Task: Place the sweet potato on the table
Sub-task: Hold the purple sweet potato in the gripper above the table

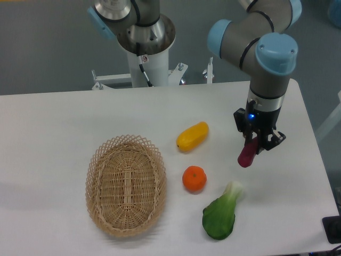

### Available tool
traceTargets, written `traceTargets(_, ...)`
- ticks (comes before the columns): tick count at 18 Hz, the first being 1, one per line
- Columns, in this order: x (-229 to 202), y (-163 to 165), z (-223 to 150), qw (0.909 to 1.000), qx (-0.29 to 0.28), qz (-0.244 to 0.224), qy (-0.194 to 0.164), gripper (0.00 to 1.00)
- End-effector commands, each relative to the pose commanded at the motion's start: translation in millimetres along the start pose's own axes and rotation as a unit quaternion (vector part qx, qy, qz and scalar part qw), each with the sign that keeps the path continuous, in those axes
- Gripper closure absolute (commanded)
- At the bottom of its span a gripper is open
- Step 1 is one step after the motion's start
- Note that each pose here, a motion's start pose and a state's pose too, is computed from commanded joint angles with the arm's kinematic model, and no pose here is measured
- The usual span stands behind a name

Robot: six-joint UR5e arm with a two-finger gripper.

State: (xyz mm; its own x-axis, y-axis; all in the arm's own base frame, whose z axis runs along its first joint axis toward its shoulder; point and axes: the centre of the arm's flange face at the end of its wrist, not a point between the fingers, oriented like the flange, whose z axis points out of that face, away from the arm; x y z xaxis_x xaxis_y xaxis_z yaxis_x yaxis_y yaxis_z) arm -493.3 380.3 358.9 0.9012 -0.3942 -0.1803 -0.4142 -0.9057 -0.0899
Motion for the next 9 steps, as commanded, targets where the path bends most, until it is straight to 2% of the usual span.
traceTargets(9,32.5,59.8,25.0,0.9968,-0.002,0.071,0.036,0.62)
